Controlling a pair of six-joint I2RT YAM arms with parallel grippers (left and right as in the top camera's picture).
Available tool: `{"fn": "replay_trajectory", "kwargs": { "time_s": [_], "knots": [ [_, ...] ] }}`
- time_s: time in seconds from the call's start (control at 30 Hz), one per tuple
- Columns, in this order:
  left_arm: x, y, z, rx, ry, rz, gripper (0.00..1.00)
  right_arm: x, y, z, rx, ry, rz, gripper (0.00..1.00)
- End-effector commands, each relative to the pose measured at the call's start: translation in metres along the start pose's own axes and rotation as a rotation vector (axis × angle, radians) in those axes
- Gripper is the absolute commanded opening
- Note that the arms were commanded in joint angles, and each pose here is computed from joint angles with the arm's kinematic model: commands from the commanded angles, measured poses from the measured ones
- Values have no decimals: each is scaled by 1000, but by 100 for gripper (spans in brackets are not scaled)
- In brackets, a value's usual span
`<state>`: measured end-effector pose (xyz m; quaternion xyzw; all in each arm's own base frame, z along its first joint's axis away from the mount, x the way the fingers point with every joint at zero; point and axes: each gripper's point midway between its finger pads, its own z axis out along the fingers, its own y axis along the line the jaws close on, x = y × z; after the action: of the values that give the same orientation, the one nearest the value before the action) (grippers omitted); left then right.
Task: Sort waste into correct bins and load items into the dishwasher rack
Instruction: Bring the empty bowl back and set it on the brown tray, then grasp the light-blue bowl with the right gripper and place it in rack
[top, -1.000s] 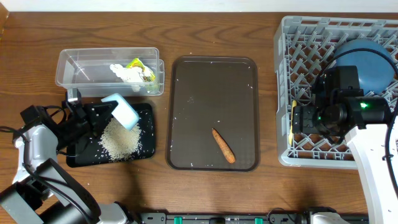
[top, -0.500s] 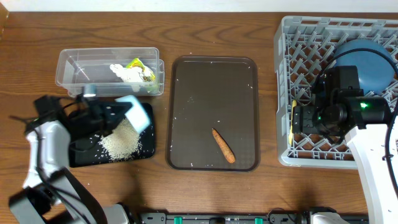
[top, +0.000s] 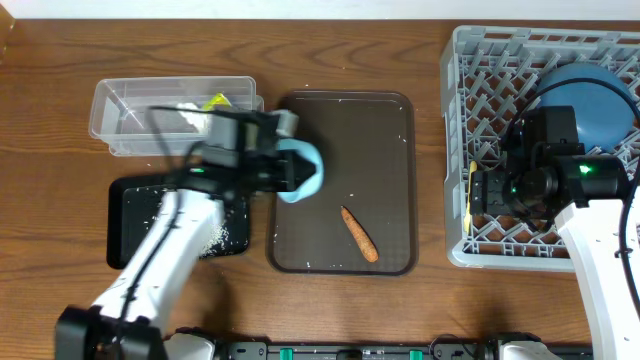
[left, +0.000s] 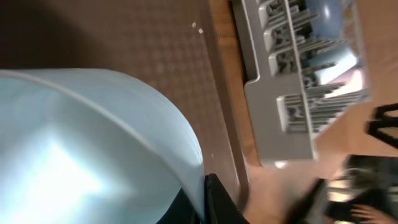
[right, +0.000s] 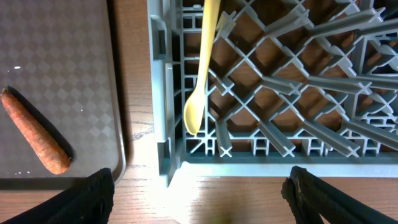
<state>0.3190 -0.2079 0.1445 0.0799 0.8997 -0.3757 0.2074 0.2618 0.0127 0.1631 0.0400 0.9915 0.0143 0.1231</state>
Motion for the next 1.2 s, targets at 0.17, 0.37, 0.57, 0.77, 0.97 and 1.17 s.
{"fn": "replay_trajectory", "kwargs": {
  "time_s": [0.17,0.37,0.57,0.77,0.97,1.17],
  "knots": [
    [3,-12,69,-145,-41,149,9,-3,-2,-3,-3,-10,4,87],
    [16,-23,90,-121,-13,165,16,-3,-2,-3,-3,-10,4,87],
    [9,-31,78,-108,-39,170,43,-7,2,-4,-21,-26,4,88],
    [11,-16,39,-170,-21,102,51,-32,39,-10,-227,-121,-20,91],
    [32,20,-13,-299,52,-46,55,-59,78,-15,-348,-229,-106,89],
    [66,67,-48,-518,156,-175,56,-59,124,14,-387,-174,-215,86]
  ]
}}
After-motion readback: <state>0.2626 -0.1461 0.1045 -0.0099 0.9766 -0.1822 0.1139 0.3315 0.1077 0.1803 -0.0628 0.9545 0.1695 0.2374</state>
